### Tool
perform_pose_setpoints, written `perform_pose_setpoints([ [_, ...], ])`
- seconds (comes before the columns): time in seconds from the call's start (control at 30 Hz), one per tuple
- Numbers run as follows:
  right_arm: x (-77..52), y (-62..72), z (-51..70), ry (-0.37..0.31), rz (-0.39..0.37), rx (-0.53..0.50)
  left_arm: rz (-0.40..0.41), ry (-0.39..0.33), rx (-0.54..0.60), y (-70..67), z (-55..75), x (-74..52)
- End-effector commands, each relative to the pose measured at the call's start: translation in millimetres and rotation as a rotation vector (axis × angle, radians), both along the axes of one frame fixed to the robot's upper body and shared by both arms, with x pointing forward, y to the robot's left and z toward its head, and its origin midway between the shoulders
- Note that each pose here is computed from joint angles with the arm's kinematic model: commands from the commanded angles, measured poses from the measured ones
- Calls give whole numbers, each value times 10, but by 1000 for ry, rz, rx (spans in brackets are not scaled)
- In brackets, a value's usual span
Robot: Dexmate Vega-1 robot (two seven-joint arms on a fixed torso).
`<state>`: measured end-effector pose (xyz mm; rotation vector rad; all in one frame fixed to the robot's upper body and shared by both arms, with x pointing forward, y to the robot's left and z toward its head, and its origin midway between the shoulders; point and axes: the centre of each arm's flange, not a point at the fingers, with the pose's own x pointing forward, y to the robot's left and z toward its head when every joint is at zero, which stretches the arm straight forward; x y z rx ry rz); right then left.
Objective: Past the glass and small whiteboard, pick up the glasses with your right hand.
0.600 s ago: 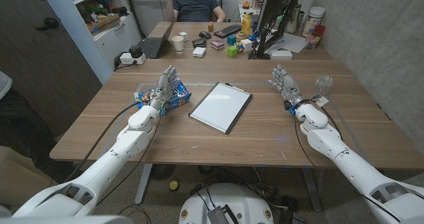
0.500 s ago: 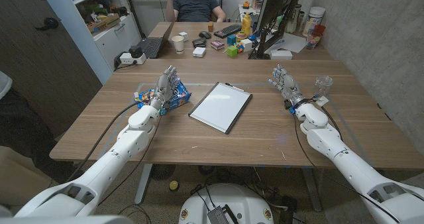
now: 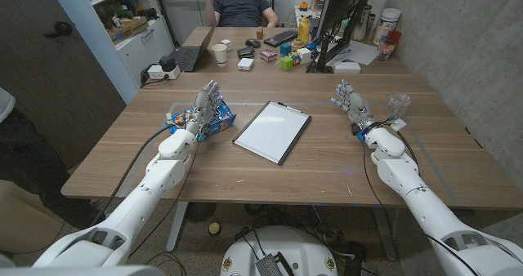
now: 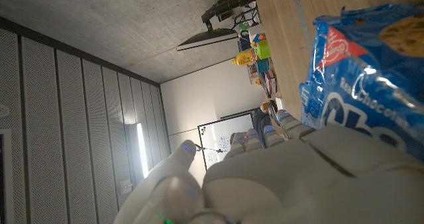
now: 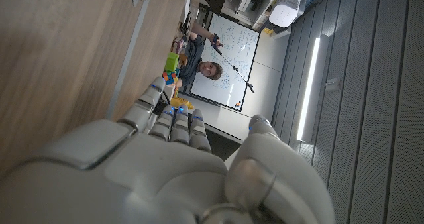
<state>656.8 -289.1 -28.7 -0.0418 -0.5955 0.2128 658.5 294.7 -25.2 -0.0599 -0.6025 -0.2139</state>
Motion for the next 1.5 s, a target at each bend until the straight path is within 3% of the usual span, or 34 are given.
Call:
perform_pose_setpoints([
  [0.03, -122, -43, 178, -61, -36, -18, -19, 2, 20, 3, -40, 19],
  [0.77, -516, -284, 444, -206, -171, -110, -56, -9, 41, -46, -16, 99],
  [1.13, -790, -400, 594, -271, -269, -203, -85, -22, 60, -108, 7, 127],
  [1.5, -1067, -522, 662, -311, -376, -300, -108, -34, 73, -151, 25, 136],
])
